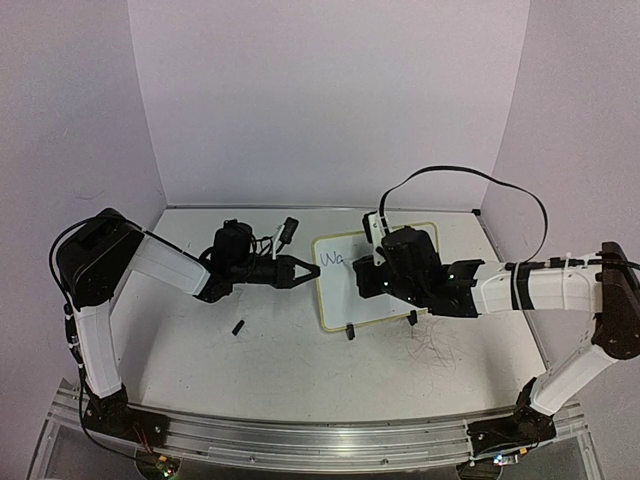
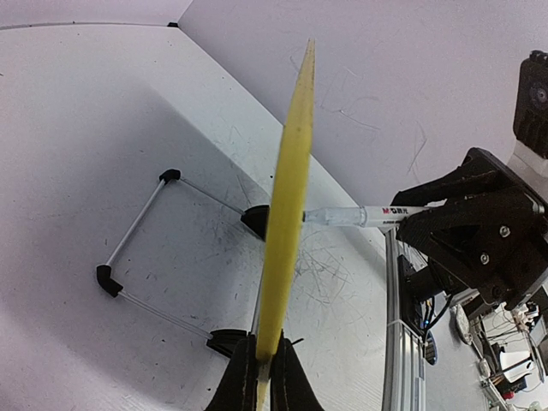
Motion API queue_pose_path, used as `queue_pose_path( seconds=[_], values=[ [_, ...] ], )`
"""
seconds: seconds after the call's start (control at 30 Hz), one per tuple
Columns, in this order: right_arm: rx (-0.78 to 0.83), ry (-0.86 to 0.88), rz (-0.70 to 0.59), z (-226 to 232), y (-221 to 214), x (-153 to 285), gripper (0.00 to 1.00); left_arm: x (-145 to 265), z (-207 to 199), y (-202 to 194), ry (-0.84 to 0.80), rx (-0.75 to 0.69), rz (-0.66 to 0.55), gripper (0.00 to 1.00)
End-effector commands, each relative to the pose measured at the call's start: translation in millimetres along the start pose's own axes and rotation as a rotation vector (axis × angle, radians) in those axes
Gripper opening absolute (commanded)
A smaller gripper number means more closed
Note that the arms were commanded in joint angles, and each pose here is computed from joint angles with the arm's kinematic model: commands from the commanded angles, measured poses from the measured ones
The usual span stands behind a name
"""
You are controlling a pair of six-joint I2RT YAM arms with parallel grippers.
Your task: Write a sentence on the whiteboard
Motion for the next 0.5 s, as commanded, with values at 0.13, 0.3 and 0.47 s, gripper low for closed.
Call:
queue_pose_path(
  seconds=[0.13, 0.3, 0.47],
  values=[
    [-0.023, -0.058, -0.074, -2.8, 23.6, -0.8, 0.00, 1.3, -16.5, 7.3, -0.026, -0.008, 0.005, 0.00],
    [-0.019, -0.045, -0.066, -1.3, 21.8, -2.5, 0.00, 1.0, -16.3, 7.5, -0.026, -0.010, 0.005, 0.00],
    [-0.019, -0.039, -0.048, -2.9, 14.7, 0.0, 0.00, 1.1, -15.8, 6.9, -0.025, -0.009, 0.007, 0.00]
  ],
)
Point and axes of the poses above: each gripper's point midway between its finger pads, its own x axis back along the fingers, its own z axis along the line the jaws close on, y = z × x, the point moved 10 cm from there along x, back along the fingers, and after that the axes turned 10 degrees about x, right-handed, at the moved point
